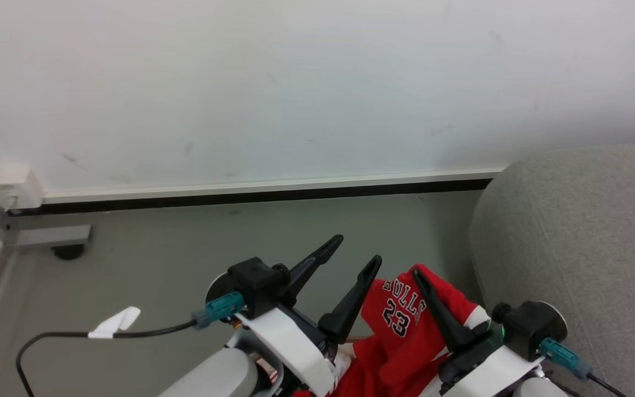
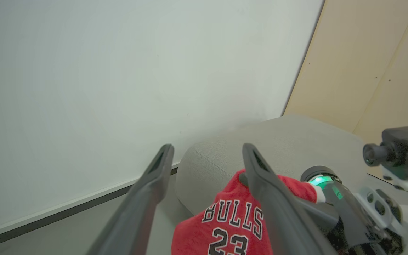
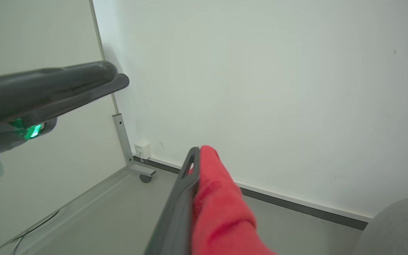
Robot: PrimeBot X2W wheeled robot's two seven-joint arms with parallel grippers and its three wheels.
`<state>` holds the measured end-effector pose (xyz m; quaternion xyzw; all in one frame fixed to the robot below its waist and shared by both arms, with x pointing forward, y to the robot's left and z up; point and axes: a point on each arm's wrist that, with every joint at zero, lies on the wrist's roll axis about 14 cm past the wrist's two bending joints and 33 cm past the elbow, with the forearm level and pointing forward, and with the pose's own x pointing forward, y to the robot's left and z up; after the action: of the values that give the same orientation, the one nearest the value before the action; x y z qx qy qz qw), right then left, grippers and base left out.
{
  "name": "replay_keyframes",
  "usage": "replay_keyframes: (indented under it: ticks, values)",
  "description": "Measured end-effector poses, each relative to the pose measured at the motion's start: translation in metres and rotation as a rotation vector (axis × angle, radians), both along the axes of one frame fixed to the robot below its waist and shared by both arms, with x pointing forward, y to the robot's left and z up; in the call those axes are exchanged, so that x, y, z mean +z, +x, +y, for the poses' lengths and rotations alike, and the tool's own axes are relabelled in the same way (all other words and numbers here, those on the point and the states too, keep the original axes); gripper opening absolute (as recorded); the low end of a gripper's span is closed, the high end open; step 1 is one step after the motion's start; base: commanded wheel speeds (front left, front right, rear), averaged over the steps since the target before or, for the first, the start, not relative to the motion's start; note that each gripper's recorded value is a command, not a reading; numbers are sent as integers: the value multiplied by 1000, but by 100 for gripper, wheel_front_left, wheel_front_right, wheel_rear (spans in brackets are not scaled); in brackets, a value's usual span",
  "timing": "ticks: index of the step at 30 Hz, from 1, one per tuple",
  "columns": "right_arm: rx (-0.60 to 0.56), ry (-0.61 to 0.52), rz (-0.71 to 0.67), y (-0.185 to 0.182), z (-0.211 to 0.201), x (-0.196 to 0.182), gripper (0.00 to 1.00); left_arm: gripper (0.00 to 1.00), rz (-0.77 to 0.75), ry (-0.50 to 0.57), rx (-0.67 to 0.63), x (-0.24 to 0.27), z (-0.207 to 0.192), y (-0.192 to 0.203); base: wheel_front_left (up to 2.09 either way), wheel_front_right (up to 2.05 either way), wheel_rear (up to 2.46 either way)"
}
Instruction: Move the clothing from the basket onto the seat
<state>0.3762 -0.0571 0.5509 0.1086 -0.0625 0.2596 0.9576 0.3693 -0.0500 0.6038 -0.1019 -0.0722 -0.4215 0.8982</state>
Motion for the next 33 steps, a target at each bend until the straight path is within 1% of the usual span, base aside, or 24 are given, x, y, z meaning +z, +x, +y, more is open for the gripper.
replay_keyframes:
  ticks: [8,15,19,26,33]
  values:
    - [-212,-42,-33,-4,-77,6,0,100,-35,-8,-122,-3,-38,-7,0,0,0]
    - [-390,-85,-70,-23,-141,16,0,100,-52,-9,-250,-9,-74,-24,0,0,0]
    - [-476,-98,-79,-38,-168,20,0,100,-61,9,-311,-17,-94,-31,0,0,0]
    - [-540,-113,-64,-52,-186,16,0,100,-61,15,-383,-26,-116,-39,0,0,0]
    - [-558,-118,-48,-54,-191,12,0,100,-56,14,-408,-31,-124,-41,0,0,0]
